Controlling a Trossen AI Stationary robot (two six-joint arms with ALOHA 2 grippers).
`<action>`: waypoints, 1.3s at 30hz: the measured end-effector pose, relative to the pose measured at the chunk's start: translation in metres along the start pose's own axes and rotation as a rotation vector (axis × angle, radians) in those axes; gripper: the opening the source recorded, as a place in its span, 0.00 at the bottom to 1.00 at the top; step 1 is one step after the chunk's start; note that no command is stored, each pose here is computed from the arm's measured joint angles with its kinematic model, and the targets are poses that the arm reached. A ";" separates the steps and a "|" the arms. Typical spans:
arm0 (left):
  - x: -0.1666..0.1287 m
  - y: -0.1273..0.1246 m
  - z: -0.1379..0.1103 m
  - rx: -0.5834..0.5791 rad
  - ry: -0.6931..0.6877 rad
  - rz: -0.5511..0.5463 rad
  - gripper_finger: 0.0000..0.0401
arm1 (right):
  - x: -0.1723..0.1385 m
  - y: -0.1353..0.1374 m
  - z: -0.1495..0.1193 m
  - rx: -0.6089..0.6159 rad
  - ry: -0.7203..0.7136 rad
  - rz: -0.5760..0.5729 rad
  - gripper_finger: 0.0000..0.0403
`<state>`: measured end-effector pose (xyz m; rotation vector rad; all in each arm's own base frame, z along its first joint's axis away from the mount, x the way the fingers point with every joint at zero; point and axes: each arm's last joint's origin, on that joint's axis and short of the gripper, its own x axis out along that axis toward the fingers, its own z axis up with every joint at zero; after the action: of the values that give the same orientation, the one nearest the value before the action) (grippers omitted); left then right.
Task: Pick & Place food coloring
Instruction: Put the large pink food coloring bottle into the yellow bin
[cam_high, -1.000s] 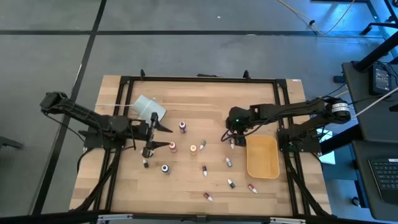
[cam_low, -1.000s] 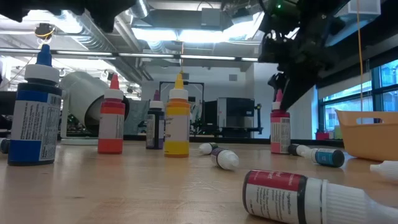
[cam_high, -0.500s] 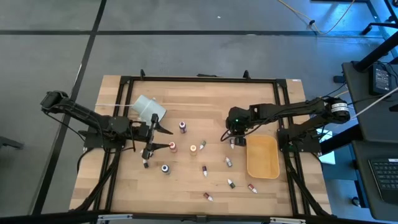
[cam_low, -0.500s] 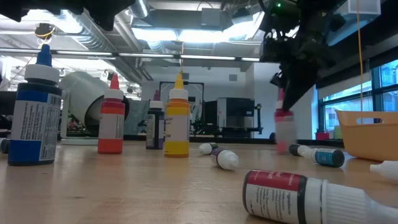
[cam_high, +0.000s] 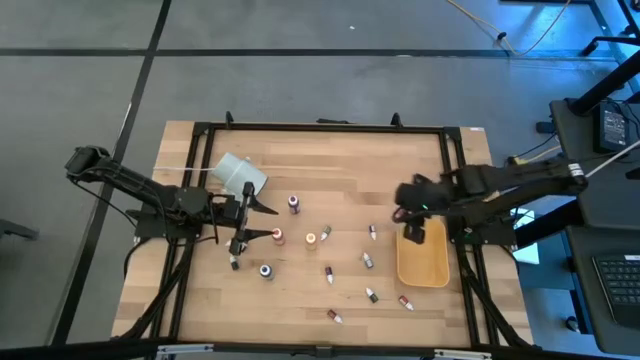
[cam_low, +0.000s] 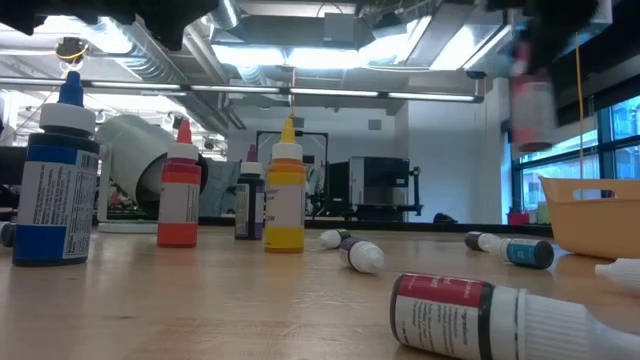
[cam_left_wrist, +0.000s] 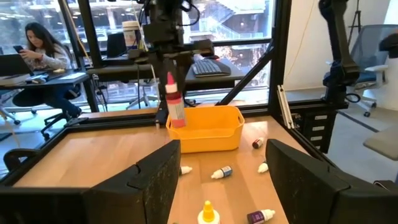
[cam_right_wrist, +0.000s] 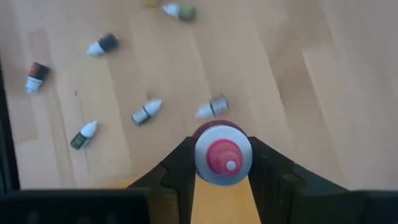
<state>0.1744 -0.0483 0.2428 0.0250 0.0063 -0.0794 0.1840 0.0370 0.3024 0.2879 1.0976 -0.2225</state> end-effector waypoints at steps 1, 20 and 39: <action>0.000 0.000 0.000 0.000 0.000 0.000 0.58 | -0.002 0.000 -0.009 0.038 0.016 -0.015 0.30; 0.000 0.000 0.000 0.000 0.000 0.000 0.57 | 0.053 -0.008 -0.098 0.351 0.139 -0.228 0.31; 0.000 0.000 0.000 0.000 0.000 0.000 0.58 | 0.056 -0.006 -0.103 0.307 0.146 -0.219 0.43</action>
<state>0.1744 -0.0483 0.2427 0.0247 0.0066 -0.0790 0.1201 0.0641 0.2080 0.4639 1.2400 -0.5754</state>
